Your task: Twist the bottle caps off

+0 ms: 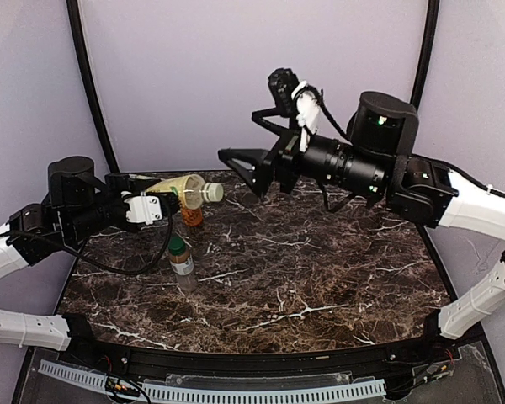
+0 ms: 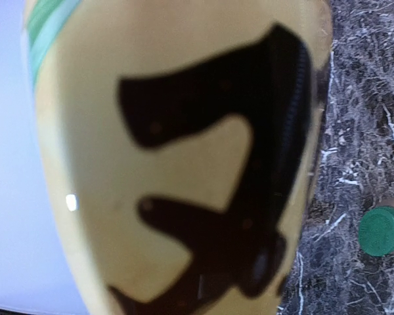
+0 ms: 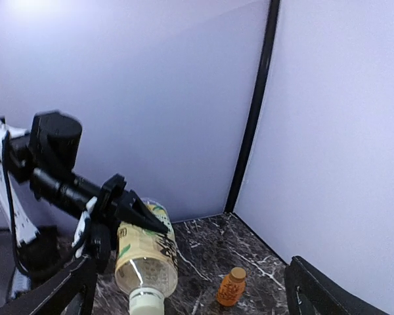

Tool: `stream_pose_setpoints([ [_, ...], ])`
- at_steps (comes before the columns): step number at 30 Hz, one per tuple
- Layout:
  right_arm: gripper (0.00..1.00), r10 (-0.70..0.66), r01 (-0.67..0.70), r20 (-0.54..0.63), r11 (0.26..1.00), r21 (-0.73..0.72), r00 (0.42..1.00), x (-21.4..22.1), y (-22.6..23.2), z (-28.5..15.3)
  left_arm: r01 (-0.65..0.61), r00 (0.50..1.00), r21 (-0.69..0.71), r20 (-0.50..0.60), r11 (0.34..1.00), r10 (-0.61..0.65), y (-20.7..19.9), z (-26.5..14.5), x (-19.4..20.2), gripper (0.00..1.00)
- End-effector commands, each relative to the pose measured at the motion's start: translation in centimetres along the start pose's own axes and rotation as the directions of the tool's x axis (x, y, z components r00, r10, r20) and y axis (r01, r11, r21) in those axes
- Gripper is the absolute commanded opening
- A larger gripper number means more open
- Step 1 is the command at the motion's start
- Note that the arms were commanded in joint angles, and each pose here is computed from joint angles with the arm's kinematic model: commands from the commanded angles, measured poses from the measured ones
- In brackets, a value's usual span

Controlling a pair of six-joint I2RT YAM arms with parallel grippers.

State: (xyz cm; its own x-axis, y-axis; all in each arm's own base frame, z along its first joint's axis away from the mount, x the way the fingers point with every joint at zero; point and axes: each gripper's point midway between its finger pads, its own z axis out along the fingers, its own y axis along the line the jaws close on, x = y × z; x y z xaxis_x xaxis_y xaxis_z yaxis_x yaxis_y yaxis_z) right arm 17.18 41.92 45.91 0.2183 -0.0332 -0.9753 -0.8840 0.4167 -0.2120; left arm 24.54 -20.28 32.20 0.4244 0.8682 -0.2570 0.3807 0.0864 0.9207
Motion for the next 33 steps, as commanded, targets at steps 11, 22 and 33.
stream_pose_setpoints([
  [11,0.76,0.778,-0.773,-0.08,0.628,0.088,0.623,3.9,-0.8,2.8,-0.076,0.995,-0.245,-0.083,0.967,0.058,4.7,0.1,0.8,0.1],
  [22,0.63,0.791,-0.788,-0.13,0.61,0.085,0.598,5.9,0.0,4.6,-0.072,0.996,-0.238,-0.067,0.969,0.058,4.5,0.3,0.5,0.1],
  [33,0.24,0.773,-0.776,-0.122,0.63,0.023,0.623,5.6,0.1,5.3,-0.068,0.997,-0.229,-0.059,0.971,0.055,4.2,0.2,0.5,0.1],
])
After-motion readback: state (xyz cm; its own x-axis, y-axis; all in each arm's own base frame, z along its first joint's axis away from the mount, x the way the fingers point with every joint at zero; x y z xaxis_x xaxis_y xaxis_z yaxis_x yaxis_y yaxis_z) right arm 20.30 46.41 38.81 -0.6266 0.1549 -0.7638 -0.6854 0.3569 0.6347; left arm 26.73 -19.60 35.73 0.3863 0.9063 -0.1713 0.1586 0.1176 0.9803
